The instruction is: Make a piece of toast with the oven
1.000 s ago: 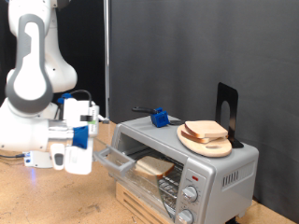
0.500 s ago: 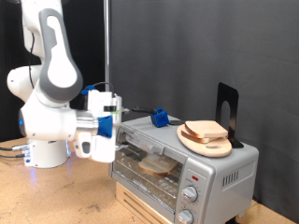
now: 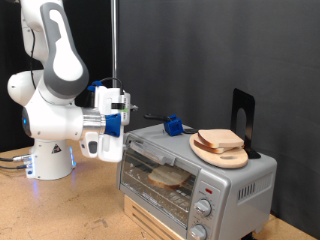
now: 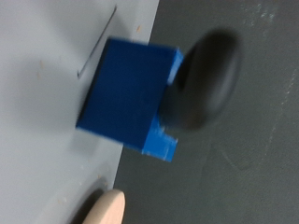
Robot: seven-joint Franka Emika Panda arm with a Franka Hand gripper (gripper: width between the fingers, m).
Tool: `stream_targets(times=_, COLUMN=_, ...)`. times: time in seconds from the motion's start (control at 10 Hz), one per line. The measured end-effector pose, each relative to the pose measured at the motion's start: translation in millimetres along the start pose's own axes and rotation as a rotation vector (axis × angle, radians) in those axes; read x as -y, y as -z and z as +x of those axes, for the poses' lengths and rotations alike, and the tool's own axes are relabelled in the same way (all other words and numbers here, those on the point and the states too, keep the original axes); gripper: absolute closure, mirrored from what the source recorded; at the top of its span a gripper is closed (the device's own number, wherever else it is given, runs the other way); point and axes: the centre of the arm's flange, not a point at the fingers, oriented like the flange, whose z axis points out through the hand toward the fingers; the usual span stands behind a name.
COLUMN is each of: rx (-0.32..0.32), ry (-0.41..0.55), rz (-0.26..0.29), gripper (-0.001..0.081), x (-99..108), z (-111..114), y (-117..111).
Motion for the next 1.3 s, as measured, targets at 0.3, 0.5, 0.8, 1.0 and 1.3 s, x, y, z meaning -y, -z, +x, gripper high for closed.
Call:
stream_targets(times=0.3, rx=-0.027, ry=-0.028, rz=0.012, gripper=0.0001, x=-7, z=-14, y=28)
stream_targets(times=0.5, rx=0.011, ry=-0.033, rz=-0.007, gripper=0.0001, x=-8, z=-16, y=27)
stream_targets(times=0.8, rx=0.032, ry=-0.119, rz=-0.063, gripper=0.0001, x=5, z=0, y=58)
stream_targets(times=1.0, rx=-0.046, ry=-0.127, rz=-0.028, gripper=0.0001, x=17, z=23, y=76)
stream_targets(times=1.3, rx=-0.115, ry=-0.127, rz=-0.004, gripper=0.0001, x=24, z=44, y=82)
